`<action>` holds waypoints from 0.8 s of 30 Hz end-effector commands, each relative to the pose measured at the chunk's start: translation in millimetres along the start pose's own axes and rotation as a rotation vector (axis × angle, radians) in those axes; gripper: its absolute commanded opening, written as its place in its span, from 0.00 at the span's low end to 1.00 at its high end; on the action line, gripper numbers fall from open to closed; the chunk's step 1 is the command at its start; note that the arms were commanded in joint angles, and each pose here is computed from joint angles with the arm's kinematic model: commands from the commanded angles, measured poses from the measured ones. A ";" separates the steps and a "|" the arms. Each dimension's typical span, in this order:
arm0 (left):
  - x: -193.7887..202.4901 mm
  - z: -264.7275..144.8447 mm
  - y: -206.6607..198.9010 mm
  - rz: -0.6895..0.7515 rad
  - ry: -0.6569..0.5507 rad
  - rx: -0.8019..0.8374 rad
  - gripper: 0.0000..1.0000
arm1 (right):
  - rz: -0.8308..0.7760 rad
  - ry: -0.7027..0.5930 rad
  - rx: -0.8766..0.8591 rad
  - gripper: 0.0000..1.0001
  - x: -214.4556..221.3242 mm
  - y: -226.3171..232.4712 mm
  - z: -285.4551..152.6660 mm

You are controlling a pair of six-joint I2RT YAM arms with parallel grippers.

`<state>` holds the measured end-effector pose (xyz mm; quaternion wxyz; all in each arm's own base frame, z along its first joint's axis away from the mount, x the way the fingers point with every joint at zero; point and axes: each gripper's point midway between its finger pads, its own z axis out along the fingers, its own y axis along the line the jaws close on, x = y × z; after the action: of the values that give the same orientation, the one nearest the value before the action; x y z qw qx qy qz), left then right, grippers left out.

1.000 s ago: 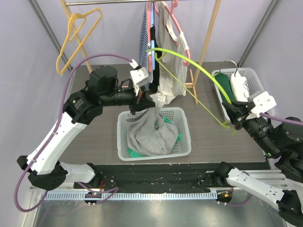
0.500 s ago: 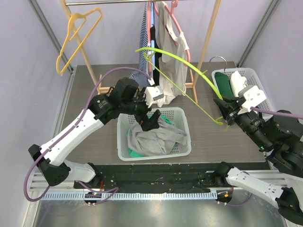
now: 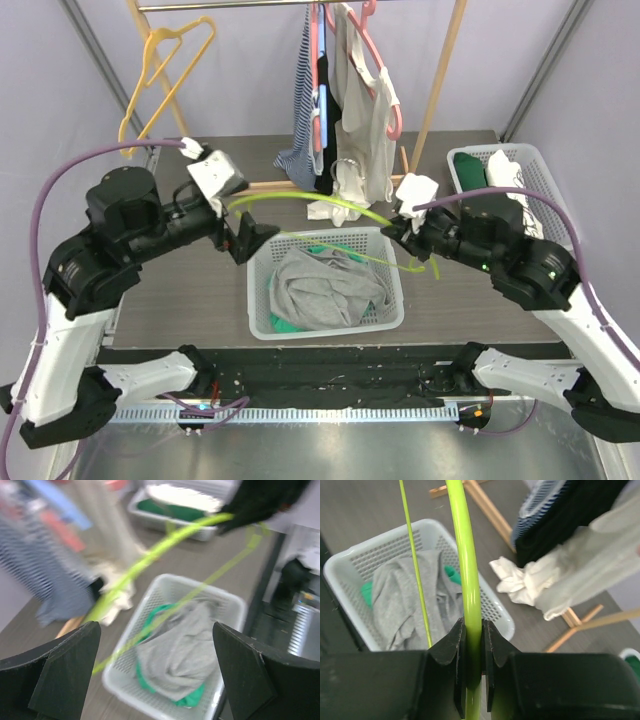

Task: Remove the tank top from the hanger
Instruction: Place the tank top in the bin.

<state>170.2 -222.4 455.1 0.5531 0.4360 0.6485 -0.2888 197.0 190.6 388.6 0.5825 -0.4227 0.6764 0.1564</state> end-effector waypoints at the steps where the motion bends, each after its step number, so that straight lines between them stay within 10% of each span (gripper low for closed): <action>1: 24.7 -15.1 70.4 -0.039 0.093 -0.391 1.00 | -0.049 -0.110 -0.190 0.01 -26.9 29.4 8.1; 12: 20.2 -38.4 155.0 -0.327 -0.055 -0.462 1.00 | -0.093 -0.118 -0.273 0.01 -37.0 38.8 31.3; 24: 13.4 -50.7 31.4 -0.255 -0.111 0.127 0.98 | -0.131 -0.114 -0.388 0.01 -33.0 56.7 29.2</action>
<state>214.2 -142.0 447.3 0.5565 0.2860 0.7062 -0.3314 184.4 254.2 360.2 0.5017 -0.5493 0.6215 0.2456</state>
